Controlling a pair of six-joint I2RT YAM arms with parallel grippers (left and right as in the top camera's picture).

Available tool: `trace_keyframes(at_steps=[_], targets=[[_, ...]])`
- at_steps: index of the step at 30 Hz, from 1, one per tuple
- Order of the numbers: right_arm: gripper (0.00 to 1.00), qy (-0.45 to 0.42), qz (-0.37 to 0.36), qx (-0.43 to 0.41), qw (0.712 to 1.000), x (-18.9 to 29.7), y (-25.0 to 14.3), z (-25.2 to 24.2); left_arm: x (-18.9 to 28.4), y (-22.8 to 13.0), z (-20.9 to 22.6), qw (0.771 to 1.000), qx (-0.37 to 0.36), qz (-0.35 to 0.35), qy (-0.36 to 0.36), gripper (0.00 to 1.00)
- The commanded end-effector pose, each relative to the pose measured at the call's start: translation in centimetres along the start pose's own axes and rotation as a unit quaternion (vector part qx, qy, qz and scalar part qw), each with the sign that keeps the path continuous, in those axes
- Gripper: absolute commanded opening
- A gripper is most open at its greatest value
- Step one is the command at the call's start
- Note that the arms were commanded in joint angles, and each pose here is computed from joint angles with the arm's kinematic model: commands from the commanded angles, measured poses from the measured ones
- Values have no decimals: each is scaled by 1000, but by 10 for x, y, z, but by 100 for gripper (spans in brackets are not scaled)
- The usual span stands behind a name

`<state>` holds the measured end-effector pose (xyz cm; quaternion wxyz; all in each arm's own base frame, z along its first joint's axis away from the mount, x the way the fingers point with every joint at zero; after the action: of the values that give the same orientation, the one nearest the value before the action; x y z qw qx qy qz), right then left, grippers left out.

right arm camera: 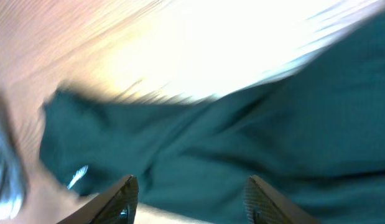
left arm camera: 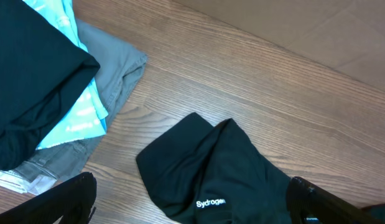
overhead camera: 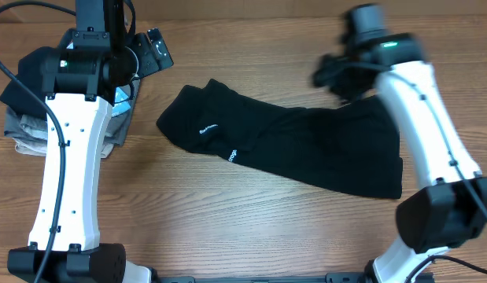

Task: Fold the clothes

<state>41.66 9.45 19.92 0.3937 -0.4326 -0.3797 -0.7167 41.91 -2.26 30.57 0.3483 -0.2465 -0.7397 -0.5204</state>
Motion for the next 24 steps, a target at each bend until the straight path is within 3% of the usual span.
trace_keyframes(at_steps=[1,6,11,24], targets=[[57,-25,-33,-28,999,-3,43,-56,-2,0,2,1000,-1,-1,8,100],[58,-92,-78,-52,991,-16,85,-119,-2,0,2,1000,-1,-1,8,100],[57,-180,-81,-65,978,-48,99,-167,-2,0,2,1000,-1,-1,8,100],[56,-207,-41,-14,977,-123,104,-197,-2,0,2,1000,-1,-1,8,100]])
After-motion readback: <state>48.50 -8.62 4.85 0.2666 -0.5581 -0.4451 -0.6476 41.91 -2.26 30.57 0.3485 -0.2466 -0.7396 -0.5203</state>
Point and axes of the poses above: each gripper's point midway between its finger pads, its own x axis back along the fingers, its own z axis along the line the jaws close on, y = z × x, the point moved 1 cm from there along x, back along the fingers, and after that the axes turned 3 degrees about -x, right-handed, at the moved point
